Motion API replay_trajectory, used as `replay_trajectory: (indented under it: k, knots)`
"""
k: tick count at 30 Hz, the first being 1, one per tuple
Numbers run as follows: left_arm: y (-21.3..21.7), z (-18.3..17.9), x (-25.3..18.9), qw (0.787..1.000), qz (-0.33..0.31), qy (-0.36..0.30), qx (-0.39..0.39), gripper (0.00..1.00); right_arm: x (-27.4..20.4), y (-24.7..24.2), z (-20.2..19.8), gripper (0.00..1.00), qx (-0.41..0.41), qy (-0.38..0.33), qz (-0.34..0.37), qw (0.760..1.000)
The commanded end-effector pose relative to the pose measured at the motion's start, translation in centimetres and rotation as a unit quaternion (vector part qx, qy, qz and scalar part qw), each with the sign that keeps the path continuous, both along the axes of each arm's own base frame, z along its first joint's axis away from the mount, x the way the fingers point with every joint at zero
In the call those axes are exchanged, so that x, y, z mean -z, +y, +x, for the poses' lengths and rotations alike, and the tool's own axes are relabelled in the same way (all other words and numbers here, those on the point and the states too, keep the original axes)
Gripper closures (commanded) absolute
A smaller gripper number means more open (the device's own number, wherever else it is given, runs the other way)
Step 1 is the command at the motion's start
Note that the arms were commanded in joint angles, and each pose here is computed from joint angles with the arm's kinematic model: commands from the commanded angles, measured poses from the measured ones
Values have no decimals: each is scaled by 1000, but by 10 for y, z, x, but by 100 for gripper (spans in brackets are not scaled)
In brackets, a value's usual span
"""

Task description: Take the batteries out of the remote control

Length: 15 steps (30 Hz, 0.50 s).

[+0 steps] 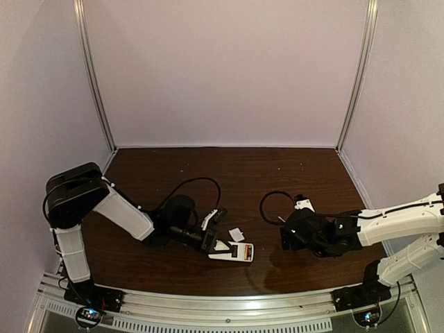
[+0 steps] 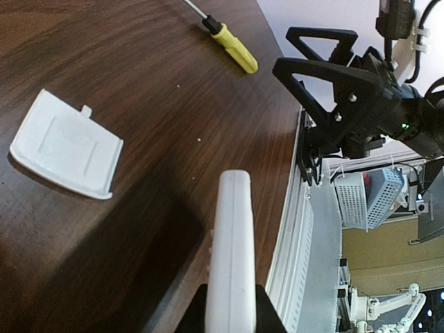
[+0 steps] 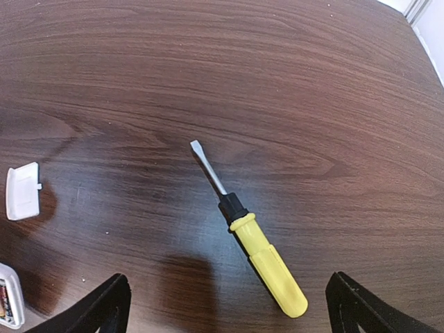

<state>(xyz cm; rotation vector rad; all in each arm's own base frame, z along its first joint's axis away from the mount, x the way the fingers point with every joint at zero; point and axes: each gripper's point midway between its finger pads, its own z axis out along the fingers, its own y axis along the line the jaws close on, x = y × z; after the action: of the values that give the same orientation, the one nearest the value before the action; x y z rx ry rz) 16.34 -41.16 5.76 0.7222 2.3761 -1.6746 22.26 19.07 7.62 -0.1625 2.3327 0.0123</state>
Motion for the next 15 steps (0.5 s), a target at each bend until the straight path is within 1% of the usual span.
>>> replay_trajectory:
  k: [1,15]
  knots:
    - [-7,7,10,1000,15,-16,0,87,1,-6,2,0,9,-8,-2,1000]
    - [-3,22,39,994,96,-43,-14,66,3,-6,1,0,6,-3,-7,1000]
